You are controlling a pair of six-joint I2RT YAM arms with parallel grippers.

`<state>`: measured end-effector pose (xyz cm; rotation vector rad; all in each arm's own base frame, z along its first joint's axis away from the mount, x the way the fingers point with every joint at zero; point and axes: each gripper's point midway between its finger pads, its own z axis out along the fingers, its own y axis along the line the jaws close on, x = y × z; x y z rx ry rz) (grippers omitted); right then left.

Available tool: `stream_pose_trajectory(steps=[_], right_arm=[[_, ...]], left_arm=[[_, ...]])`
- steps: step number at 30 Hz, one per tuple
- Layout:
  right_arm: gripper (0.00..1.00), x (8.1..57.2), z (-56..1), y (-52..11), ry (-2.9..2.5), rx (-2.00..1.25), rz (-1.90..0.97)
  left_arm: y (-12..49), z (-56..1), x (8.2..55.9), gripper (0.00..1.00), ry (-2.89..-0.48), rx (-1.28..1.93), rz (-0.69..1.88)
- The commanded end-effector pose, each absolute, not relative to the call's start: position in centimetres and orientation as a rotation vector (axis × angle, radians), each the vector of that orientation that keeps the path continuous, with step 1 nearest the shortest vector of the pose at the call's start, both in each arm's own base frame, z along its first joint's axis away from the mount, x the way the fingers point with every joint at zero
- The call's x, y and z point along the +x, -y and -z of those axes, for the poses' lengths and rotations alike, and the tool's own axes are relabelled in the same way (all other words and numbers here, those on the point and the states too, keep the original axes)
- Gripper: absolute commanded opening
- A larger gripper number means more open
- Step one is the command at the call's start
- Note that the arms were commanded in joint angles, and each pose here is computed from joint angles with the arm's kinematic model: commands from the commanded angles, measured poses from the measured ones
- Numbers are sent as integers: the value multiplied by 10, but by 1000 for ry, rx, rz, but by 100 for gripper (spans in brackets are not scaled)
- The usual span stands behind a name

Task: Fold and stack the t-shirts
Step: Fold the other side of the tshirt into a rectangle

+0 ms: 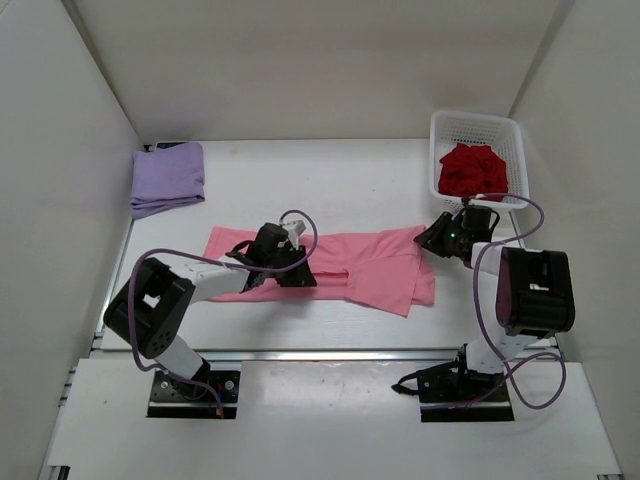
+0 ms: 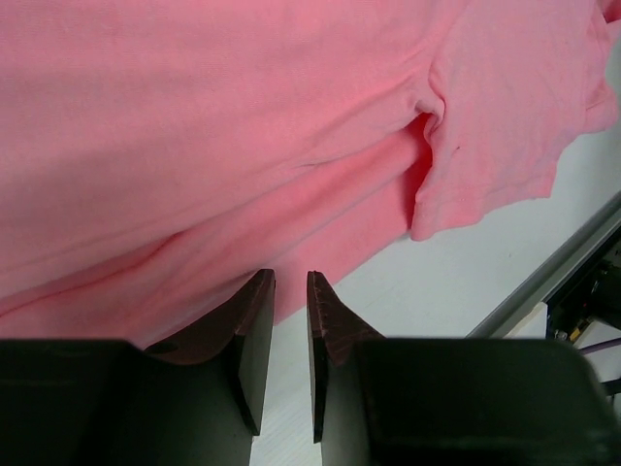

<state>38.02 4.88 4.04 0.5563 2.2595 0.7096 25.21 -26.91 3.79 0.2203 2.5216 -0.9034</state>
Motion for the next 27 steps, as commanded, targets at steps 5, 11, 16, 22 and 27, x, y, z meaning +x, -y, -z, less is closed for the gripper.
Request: stream_pose_trajectory(steps=[5, 11, 16, 22, 27], right_arm=[[1, 407, -63, -51, -2174, 510, -701], [0, 429, -78, -32, -2152, 537, -629], [0, 444, -74, -28, -2213, 511, -591], [22, 443, -62, -31, -2257, 512, -609], [36, 415, -68, -37, -2246, 529, -629]], left_arm=[[257, -19, 246, 29, -2558, 160, 872], [243, -10, 240, 28, -2572, 87, 844], [231, -4, 238, 27, -2590, 34, 824], [233, -7, 236, 28, -2586, 30, 867], [244, -21, 237, 28, -2552, 63, 929]])
